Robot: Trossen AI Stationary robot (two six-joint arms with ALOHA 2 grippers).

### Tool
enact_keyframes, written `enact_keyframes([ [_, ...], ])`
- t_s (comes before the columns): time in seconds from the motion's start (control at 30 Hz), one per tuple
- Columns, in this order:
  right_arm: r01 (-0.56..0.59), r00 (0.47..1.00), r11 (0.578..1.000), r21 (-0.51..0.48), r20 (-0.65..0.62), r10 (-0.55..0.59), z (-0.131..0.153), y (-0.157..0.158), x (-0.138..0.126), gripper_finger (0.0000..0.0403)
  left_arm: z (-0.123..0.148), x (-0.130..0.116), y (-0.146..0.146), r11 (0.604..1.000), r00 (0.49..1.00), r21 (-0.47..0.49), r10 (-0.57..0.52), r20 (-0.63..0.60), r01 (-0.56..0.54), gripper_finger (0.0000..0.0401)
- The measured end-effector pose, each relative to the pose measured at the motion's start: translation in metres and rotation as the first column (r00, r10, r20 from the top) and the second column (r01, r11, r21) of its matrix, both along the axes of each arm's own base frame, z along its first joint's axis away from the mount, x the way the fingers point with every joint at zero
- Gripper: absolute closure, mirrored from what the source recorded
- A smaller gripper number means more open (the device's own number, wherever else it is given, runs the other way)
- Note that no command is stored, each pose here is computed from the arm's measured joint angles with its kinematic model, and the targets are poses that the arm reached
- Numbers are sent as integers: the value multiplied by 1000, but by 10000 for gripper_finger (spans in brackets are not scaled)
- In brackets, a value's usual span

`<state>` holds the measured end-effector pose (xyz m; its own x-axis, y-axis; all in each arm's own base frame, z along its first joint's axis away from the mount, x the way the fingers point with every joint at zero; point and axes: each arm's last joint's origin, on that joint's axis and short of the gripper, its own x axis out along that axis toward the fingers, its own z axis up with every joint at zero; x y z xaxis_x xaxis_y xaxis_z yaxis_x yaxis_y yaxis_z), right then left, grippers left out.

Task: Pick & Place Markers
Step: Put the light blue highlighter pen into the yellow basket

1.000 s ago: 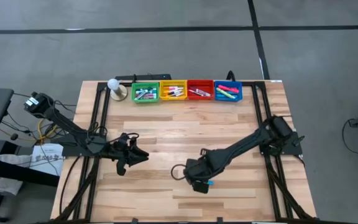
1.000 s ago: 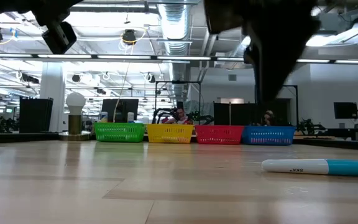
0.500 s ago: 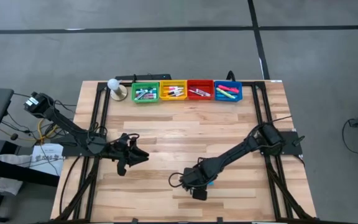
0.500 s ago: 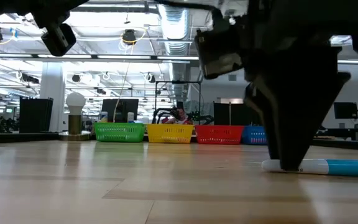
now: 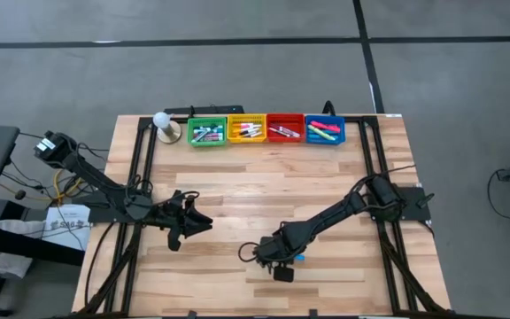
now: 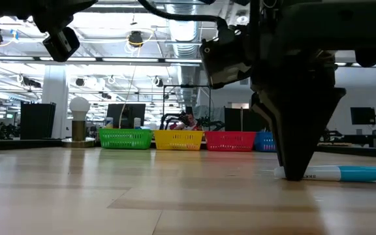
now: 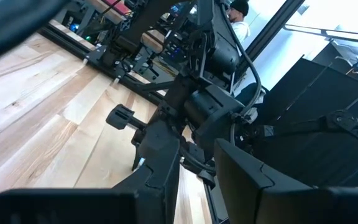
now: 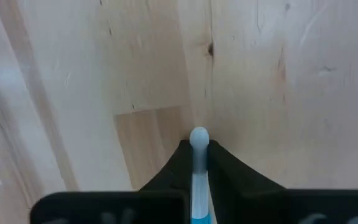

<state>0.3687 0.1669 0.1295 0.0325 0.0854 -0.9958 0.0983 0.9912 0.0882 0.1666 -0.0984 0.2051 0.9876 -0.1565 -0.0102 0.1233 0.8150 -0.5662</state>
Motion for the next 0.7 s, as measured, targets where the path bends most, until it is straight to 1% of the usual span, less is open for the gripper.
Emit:
enact_keyframes([
  [0.07, 9, 1000, 1000, 9, 1, -9, 4, -4, 1, 386, 0, 0, 0, 1000, 1000, -1, 0, 1, 0, 302],
  [0.17, 23, 1000, 999, 31, 7, -23, 9, -11, 3, 373, 0, 0, 0, 1000, 1000, -1, 1, 1, -1, 302],
  [0.23, 21, 1000, 1000, 18, 8, -21, 11, -18, 3, 375, 0, 0, 0, 1000, 1000, 0, 0, 0, 0, 302],
  [0.33, -2, 997, 1000, -7, 75, 3, 19, -30, 11, 391, 0, 0, 0, 1000, 1000, 0, 1, 1, -1, 302],
  [0.4, -23, 995, 999, -29, 101, 25, 25, -41, 18, 392, 0, 0, 0, 1000, 1000, 0, 13, 1, -13, 302],
  [0.47, -41, 991, 998, -39, 124, 45, 30, -53, 25, 386, 0, 0, 1, 1000, 1000, 0, 30, 1, -30, 302],
  [0.57, -54, 978, 997, -51, 197, 63, 41, -75, 41, 379, 0, 0, 2, 999, 999, 0, 53, 1, -53, 302],
  [0.7, -103, 953, 992, -76, 277, 121, 63, -111, 59, 392, 0, 0, 2, 997, 997, 0, 78, 1, -78, 302],
])
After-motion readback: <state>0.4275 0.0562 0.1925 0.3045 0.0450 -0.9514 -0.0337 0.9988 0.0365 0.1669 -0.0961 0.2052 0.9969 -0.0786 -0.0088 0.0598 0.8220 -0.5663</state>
